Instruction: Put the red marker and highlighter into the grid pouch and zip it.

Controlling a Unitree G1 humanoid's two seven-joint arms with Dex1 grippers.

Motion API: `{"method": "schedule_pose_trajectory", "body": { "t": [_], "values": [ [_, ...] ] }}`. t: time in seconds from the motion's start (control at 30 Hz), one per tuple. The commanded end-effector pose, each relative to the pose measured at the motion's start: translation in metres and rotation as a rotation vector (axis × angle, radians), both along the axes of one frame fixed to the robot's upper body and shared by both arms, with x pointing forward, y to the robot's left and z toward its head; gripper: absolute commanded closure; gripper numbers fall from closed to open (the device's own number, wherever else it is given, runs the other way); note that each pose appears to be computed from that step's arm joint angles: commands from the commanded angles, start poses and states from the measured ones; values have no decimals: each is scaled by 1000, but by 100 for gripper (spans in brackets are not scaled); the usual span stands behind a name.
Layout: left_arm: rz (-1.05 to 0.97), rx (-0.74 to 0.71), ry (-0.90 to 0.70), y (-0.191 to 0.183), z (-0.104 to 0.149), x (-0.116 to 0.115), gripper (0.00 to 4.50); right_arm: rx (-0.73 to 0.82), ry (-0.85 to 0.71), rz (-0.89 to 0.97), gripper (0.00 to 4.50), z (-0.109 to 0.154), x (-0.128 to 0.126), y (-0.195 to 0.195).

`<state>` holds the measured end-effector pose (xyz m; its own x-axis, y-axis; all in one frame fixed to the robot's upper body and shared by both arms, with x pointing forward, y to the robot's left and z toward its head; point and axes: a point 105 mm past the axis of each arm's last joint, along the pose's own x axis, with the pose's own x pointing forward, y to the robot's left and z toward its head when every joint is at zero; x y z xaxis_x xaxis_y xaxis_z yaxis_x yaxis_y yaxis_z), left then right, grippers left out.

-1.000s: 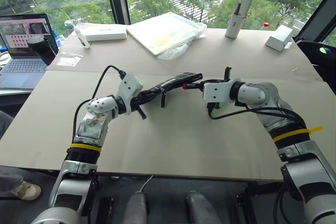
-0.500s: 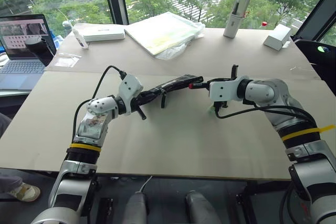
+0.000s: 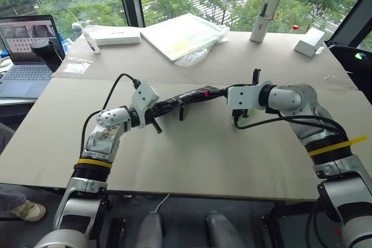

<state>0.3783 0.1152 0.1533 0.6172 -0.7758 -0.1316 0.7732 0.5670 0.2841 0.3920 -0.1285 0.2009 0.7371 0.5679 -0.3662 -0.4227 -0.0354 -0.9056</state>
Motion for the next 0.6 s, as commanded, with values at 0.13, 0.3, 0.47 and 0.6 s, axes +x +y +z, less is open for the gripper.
{"method": "schedule_pose_trajectory", "body": {
  "t": [0.13,0.3,0.47,0.6],
  "values": [
    [-10,-1,-34,0,10,0,450,-46,-95,24,408,26,-4,3],
    [-10,-13,-36,-2,14,2,450,-84,-97,28,408,15,-3,6],
    [-13,-19,-37,-3,16,1,450,-109,-110,7,408,12,1,4],
    [-15,-18,-37,-3,16,1,450,-109,-119,-11,408,15,6,5]
  ]
}}
